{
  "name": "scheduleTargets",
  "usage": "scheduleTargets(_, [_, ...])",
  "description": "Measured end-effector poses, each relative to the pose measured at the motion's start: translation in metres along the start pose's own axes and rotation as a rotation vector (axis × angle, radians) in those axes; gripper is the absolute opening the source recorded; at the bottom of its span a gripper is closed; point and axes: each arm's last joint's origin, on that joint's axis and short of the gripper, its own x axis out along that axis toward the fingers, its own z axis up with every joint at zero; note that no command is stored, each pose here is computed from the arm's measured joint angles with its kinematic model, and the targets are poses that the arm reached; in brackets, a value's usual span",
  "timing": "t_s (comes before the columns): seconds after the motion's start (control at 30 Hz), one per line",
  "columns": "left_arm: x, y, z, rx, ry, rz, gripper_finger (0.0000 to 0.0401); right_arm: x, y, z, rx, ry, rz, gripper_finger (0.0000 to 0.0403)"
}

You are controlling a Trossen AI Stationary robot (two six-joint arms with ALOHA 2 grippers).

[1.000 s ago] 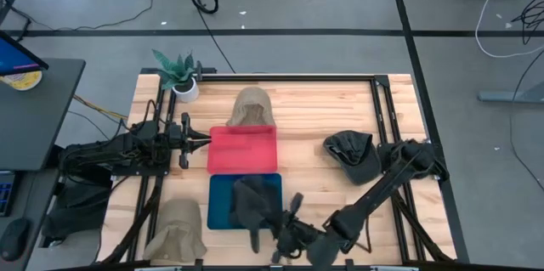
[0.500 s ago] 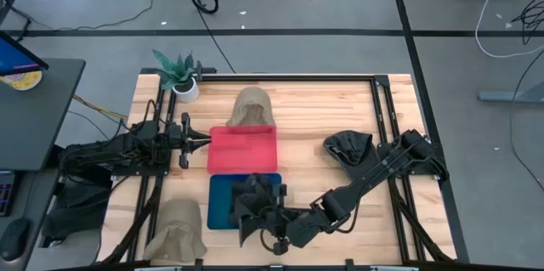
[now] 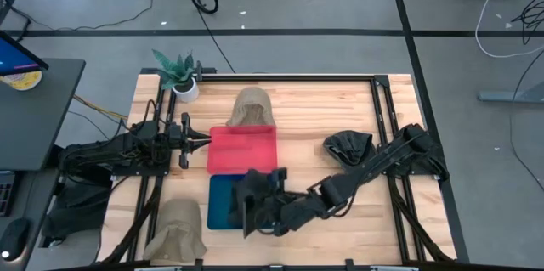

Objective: Pick & Place hat
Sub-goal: Put the bottom black cap into the blue bin

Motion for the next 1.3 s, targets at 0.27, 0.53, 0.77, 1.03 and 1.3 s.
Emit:
scheduleTargets(0.27, [0.0, 0.0, 0.0, 0.0, 0.0, 0.0, 0.0058, -0.043, -0.033, 0.016, -0.035, -0.019, -0.011, 0.001])
scheduleTargets(0.53, [0.0, 0.0, 0.0, 0.0, -0.001, 0.0, 0.0058, -0.043, -0.055, 0.025, -0.114, -0.081, -0.019, 0.0009])
scheduleTargets(0.77, [0.0, 0.0, 0.0, 0.0, -0.001, 0.0, 0.0058, -0.015, -0.051, 0.014, -0.128, -0.05, 0.19, 0.0008])
scheduleTargets(1.03, [0.0, 0.0, 0.0, 0.0, -0.001, 0.0, 0.0058, 0.03, -0.023, 0.002, -0.182, -0.098, 0.32, 0.0008])
scheduleTargets(1.3, [0.0, 0.0, 0.0, 0.0, 0.0, 0.0, 0.0058, 0.078, 0.003, -0.014, -0.237, -0.219, 0.391, 0.0008])
